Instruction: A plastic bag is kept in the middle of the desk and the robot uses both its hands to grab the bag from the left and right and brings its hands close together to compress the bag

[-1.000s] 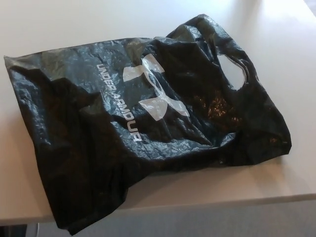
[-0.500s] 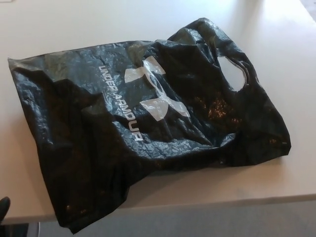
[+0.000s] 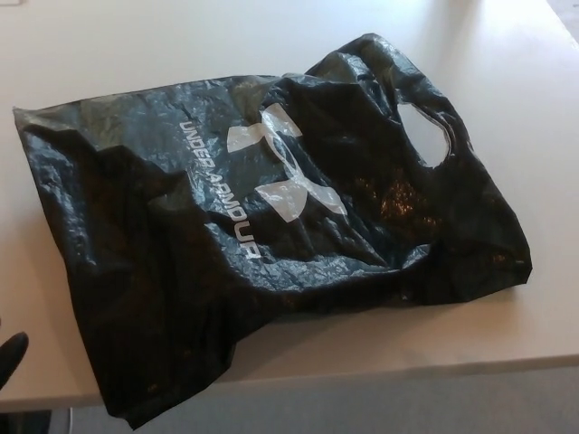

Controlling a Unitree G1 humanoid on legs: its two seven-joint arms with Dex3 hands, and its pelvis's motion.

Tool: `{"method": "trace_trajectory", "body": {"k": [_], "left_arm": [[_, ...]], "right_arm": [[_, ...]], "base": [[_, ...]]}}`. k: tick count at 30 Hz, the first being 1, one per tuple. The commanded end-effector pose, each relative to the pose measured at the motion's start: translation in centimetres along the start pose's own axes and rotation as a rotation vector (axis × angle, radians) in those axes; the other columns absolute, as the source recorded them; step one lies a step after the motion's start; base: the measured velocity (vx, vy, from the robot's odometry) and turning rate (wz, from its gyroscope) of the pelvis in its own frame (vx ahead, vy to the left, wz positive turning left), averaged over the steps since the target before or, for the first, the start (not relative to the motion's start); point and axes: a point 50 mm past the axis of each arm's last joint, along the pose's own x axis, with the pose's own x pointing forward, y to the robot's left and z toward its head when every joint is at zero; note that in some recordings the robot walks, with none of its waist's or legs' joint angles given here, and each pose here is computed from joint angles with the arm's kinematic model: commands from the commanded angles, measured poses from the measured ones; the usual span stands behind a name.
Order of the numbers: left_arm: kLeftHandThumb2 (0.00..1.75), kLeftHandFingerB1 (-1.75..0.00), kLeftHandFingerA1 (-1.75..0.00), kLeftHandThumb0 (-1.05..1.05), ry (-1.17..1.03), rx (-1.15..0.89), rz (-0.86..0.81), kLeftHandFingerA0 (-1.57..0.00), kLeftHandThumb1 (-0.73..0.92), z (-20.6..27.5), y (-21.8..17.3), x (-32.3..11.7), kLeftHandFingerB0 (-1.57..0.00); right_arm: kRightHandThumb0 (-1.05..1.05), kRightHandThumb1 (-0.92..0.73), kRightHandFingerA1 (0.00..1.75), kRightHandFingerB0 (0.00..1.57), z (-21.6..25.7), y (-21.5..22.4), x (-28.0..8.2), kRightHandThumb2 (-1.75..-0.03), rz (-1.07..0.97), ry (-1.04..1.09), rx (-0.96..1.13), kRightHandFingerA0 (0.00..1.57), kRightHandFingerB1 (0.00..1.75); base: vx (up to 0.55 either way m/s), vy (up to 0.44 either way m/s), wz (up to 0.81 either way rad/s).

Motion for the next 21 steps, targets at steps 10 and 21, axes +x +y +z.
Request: {"method": "trace_trajectory", "body": {"k": [10,21], "left_arm": [[0.65,-0.3,-0.35,-0.66,-0.093,0.086,-0.028,-0.2,0.85,0.69,0.6,0.81,-0.15],[0.64,-0.31,-0.37,-0.67,-0.102,0.095,-0.028,-0.25,0.84,1.01,0.6,0.98,-0.17]], "right_arm": [[-0.66,-0.92,0.33,0.19,0.15,0.44,-0.11,-0.67,-0.031,-0.031,-0.011,0.18,0.33],[-0.63,-0.92,0.37,0.24,0.09,0.59,-0.2,-0.71,-0.034,-0.032,0.005,0.22,0.37]], "base": [[0.0,0.0,0.0],[0.0,0.0,0.0]]}}
